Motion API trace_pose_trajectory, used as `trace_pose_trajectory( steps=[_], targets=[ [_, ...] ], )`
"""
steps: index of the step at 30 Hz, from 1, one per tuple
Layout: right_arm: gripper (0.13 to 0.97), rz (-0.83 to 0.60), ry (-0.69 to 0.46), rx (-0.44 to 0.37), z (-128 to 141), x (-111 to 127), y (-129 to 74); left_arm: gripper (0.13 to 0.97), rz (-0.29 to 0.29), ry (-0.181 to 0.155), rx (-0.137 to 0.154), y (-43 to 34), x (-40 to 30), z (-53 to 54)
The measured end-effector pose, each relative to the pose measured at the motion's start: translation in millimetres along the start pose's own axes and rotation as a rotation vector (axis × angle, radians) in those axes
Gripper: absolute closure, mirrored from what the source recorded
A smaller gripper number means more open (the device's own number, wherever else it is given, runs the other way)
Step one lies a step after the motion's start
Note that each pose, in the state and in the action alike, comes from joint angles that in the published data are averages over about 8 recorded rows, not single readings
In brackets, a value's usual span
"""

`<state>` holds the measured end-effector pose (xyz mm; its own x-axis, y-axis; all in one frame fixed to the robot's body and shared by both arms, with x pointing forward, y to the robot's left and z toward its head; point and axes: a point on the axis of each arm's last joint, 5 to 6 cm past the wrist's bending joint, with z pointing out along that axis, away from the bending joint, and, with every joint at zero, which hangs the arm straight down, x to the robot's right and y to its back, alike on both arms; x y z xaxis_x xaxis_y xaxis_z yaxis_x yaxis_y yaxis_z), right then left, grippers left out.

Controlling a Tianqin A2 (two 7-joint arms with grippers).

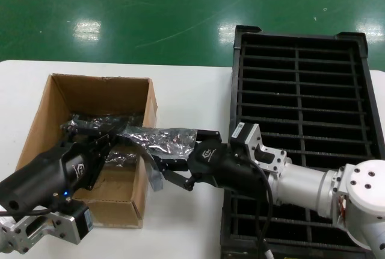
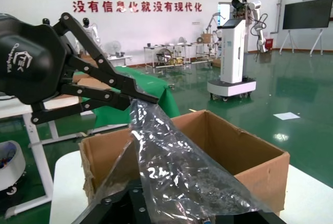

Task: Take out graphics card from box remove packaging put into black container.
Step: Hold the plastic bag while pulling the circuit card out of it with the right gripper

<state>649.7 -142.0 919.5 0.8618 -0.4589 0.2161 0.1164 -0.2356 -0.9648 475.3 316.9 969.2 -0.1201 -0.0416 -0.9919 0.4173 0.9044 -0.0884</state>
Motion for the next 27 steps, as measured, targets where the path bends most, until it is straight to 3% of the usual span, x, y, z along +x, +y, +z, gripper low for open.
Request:
trace_pose_trajectory(
  steps=[14, 27],
  targets=[
    [0.857, 0.001, 0.007, 0.011, 1.5, 1.3, -2.6, 0.957, 0.000, 0.000, 0.000, 0.0, 0.0, 0.0],
    [0.908, -0.031, -0.006, 0.021, -26.7, -4.7, -1.1, 0.957, 0.000, 0.000, 0.000, 0.0, 0.0, 0.0]
  ],
)
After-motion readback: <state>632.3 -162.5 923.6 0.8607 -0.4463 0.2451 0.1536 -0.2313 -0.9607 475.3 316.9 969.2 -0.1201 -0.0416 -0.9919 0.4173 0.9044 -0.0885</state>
